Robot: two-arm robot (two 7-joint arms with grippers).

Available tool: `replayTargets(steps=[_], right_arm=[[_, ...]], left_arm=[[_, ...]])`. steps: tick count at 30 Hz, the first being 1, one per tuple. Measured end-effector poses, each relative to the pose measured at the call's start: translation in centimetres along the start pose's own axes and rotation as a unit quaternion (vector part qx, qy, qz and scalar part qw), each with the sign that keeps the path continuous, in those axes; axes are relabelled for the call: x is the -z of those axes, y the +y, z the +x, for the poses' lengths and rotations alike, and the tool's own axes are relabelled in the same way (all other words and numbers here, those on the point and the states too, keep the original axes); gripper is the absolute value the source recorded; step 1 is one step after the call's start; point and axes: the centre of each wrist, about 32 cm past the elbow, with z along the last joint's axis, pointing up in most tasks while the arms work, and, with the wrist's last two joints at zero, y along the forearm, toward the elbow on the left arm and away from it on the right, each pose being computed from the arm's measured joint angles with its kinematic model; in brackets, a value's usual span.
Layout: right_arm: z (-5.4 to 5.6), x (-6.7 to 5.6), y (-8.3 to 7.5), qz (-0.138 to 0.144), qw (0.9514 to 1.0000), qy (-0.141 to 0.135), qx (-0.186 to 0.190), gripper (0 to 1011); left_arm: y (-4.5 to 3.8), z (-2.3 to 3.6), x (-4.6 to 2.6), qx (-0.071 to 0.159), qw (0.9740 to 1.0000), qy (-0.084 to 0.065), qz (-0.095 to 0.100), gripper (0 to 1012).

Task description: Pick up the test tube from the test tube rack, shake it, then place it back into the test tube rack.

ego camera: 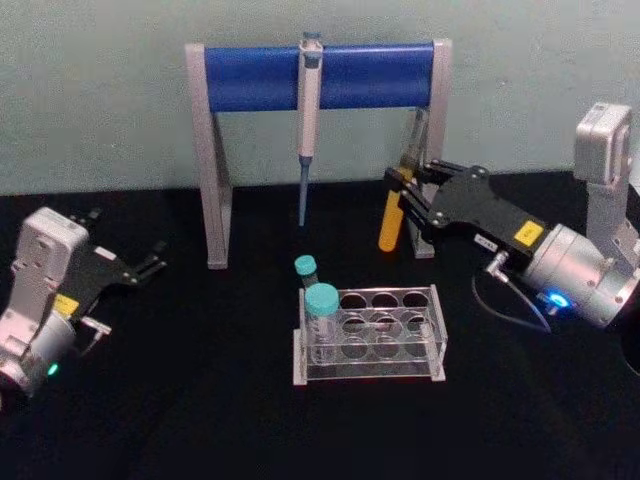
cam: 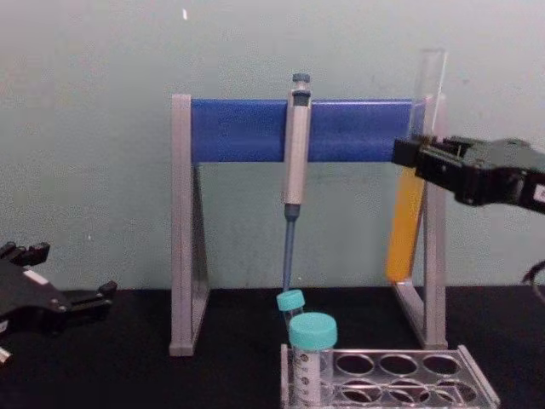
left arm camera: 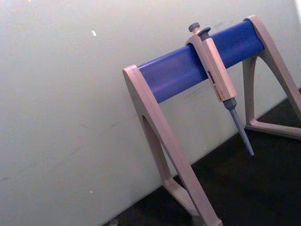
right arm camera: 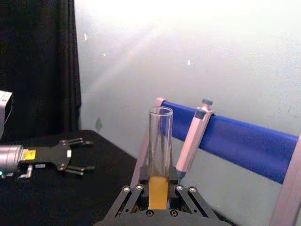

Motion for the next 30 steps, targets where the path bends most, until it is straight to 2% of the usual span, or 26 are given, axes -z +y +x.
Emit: replayTargets(steps=[6, 18, 24, 30], right_arm=[[0.2, -0.3, 0.5, 0.001, 1.0000, -0.001, 0.002, 221], [0.4, -0.1, 0.9, -0.010, 0.9999, -0.006, 0.011, 220], [0.6, -0.3, 0.0, -0.015, 0.9995, -0.010, 0.027, 220], [-0.1, -0.5, -1.7, -0.034, 0.9989, -0.007, 0.031, 220]], left_arm=[[0.00, 0.00, 0.00, 0.000, 1.0000, 0.000, 0.000, 1001], [0.00, 0.00, 0.00, 0.000, 1.0000, 0.000, 0.000, 1001], [0.00, 0.00, 0.00, 0.000, 1.0000, 0.000, 0.000, 1001], [0.00, 0.00, 0.00, 0.000, 1.0000, 0.000, 0.000, 1001]])
